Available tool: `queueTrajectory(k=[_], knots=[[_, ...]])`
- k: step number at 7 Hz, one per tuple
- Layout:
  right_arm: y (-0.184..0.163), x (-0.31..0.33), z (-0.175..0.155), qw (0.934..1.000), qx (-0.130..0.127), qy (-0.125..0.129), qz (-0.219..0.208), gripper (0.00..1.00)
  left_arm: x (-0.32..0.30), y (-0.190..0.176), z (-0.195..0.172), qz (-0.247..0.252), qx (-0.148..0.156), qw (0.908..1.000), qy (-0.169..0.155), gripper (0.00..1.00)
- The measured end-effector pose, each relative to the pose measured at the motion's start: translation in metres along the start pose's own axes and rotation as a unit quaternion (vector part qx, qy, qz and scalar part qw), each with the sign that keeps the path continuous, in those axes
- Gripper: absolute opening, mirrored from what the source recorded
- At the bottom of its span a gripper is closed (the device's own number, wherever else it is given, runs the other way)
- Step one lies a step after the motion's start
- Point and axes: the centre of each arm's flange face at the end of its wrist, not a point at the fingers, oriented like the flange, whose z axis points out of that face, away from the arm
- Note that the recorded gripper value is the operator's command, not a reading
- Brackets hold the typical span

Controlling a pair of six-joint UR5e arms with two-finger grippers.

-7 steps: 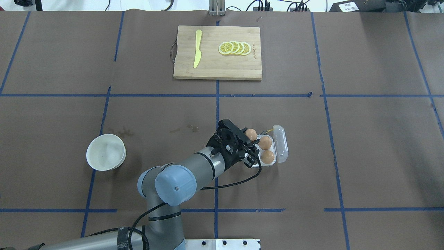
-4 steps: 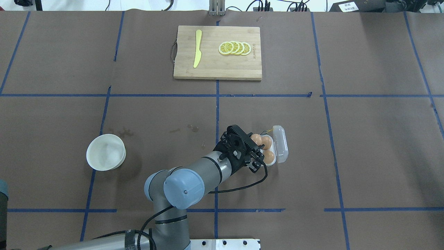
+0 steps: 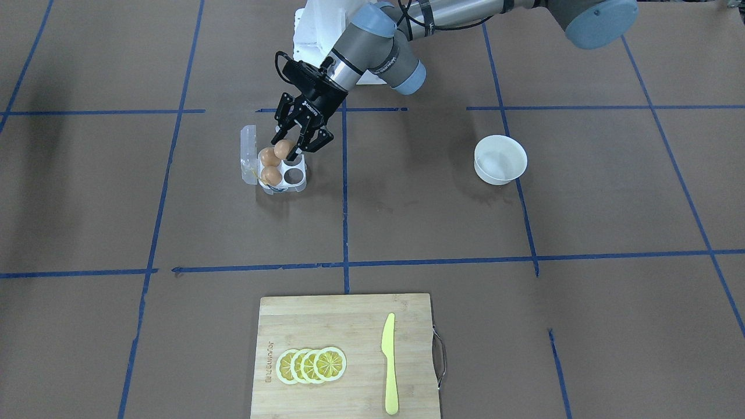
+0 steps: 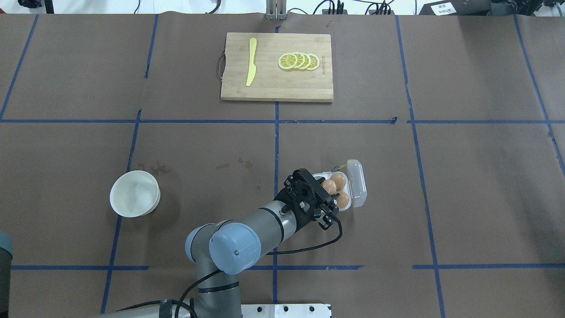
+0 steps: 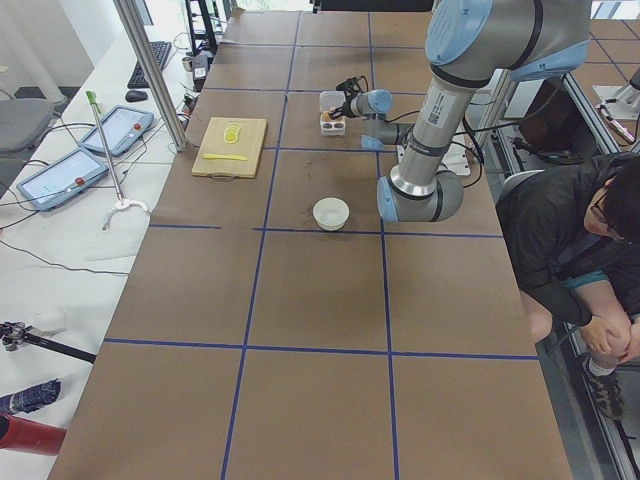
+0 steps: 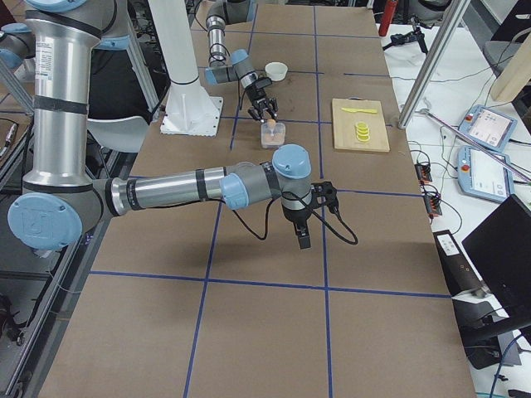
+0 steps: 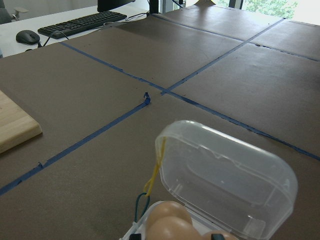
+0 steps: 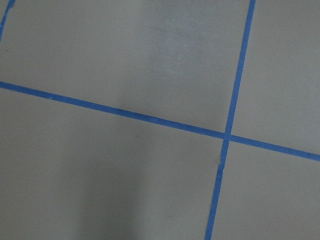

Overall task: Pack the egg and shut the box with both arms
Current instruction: 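Lower the egg into the empty carton slot and open the left gripper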

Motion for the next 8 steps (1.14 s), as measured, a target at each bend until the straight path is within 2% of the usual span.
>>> queueTrajectory(k=[1, 2, 5, 6, 7, 8], knots=[[0.0, 0.0, 0.0001, 1.0, 0.0, 0.0, 0.0, 1.0, 0.0016, 0.0016, -0.0002, 0.0, -0.001, 1.0, 0.001, 0.54], [0.0003, 0.0002, 0.0002, 1.0, 0.0, 0.0, 0.0, 1.0, 0.0033, 0.0029, -0.0002, 0.0, -0.002, 1.0, 0.002, 0.58], [0.0008, 0.0009, 0.001, 1.0, -0.001, 0.0, 0.001, 1.0, 0.008, 0.0055, -0.0007, 0.0, -0.004, 1.0, 0.005, 0.59], [0.0009, 0.0012, 0.0012, 1.0, -0.001, 0.0, 0.001, 1.0, 0.0092, 0.006, -0.0008, 0.0, -0.004, 1.0, 0.006, 0.63], [0.0009, 0.0013, 0.0012, 1.0, -0.001, 0.0, 0.001, 1.0, 0.0097, 0.0058, -0.001, 0.0, -0.004, 1.0, 0.007, 0.85], [0.001, 0.0014, 0.0013, 1.0, -0.002, 0.0, 0.002, 1.0, 0.0108, 0.004, -0.002, 0.0, -0.003, 1.0, 0.009, 0.99]])
